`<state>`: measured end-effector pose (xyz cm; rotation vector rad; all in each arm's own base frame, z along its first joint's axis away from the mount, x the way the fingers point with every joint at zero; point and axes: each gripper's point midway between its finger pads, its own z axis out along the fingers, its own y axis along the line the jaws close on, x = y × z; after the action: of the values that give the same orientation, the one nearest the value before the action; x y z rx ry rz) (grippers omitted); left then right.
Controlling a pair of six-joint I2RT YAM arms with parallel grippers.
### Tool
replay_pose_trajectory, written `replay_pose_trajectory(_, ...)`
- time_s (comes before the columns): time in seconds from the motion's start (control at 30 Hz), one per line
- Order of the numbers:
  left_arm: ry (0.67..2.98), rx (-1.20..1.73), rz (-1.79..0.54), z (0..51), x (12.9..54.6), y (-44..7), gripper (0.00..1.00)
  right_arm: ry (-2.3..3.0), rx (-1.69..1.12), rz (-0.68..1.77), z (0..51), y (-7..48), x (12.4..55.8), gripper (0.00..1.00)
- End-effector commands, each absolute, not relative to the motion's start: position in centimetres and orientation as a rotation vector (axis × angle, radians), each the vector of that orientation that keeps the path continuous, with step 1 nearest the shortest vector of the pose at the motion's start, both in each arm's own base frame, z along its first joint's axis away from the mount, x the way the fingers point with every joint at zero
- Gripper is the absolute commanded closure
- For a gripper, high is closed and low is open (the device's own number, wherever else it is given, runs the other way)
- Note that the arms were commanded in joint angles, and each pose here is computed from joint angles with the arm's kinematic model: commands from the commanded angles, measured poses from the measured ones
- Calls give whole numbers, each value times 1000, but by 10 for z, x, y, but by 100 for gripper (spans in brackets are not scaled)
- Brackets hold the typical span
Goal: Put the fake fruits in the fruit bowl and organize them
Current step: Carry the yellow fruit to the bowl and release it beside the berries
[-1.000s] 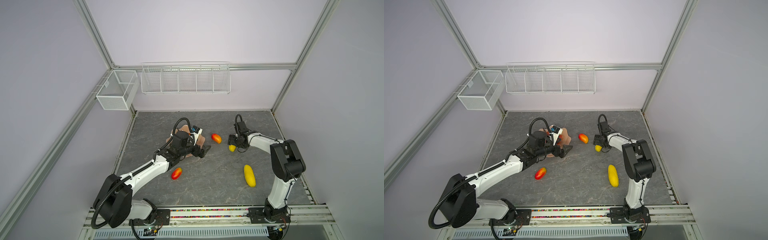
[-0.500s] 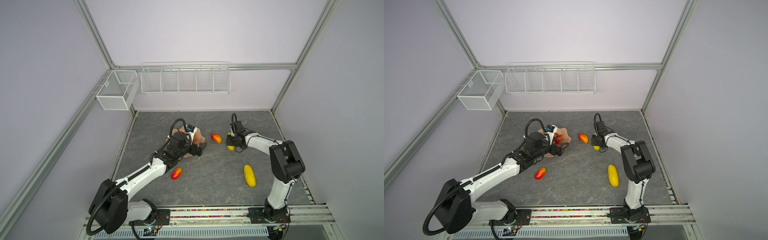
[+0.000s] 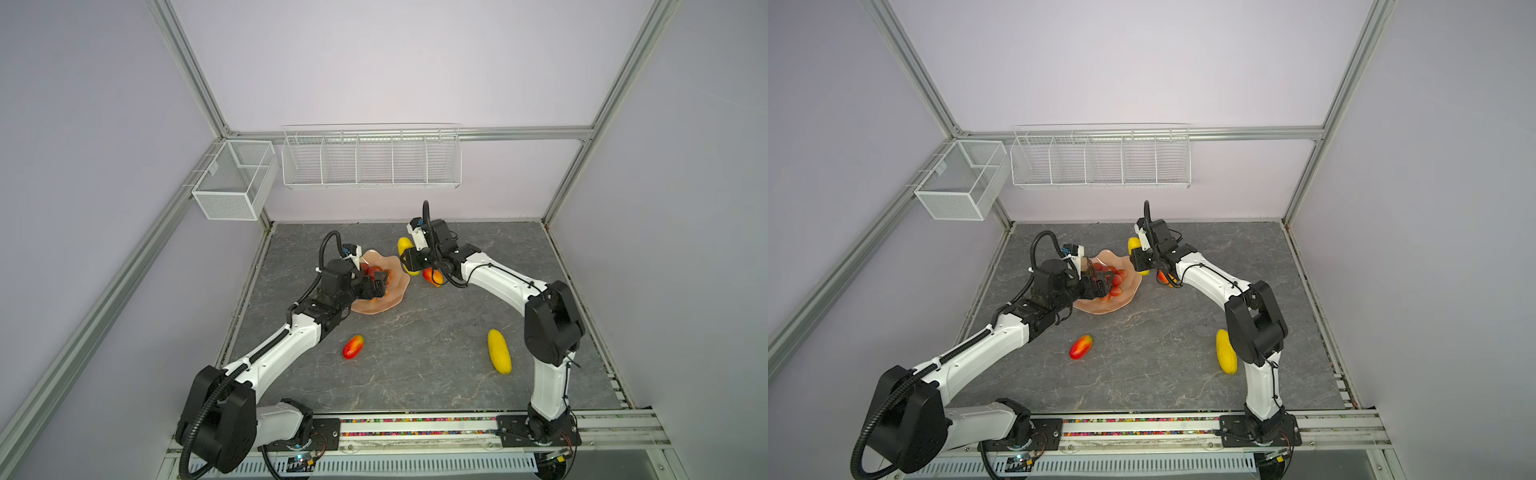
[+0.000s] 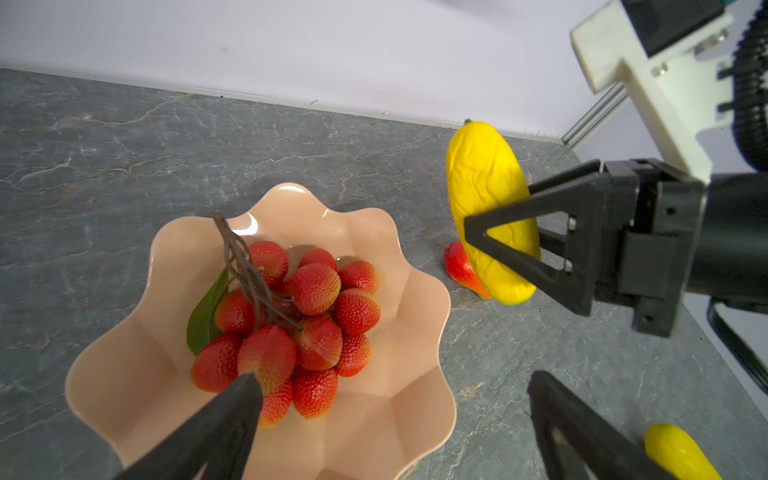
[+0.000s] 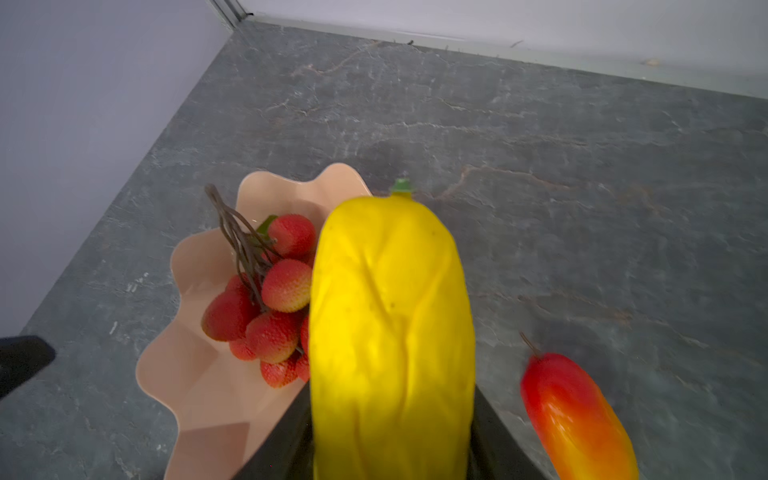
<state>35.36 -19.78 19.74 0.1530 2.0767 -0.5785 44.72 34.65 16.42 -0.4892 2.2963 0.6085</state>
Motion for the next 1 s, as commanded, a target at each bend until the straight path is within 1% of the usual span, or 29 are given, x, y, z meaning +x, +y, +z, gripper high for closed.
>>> replay_pose_trajectory(0.0, 2068, 91, -534, 200, 351, -183, 1, 2317, -526, 672, 151, 369, 446, 51)
replay_pose_trajectory(0.27, 2063, 58, -499, 196, 346, -166, 0, 2350, -544, 703, 130, 393, 448, 50)
replay_pose_trajectory(0.5, 2069, 53, -498, 193, 344, -163, 1, 2398, -521, 650, 107, 390, 451, 49)
replay_pose_trajectory(0.73, 2066, 51, -500, 193, 343, -162, 1, 2418, -524, 626, 98, 389, 453, 48)
replay_pose_trajectory(0.87, 2067, 49, -503, 192, 343, -161, 0, 2426, -532, 615, 95, 389, 453, 45)
replay_pose_trajectory(0.97, 2064, 49, -507, 193, 343, -162, 1, 2423, -537, 613, 97, 390, 454, 40)
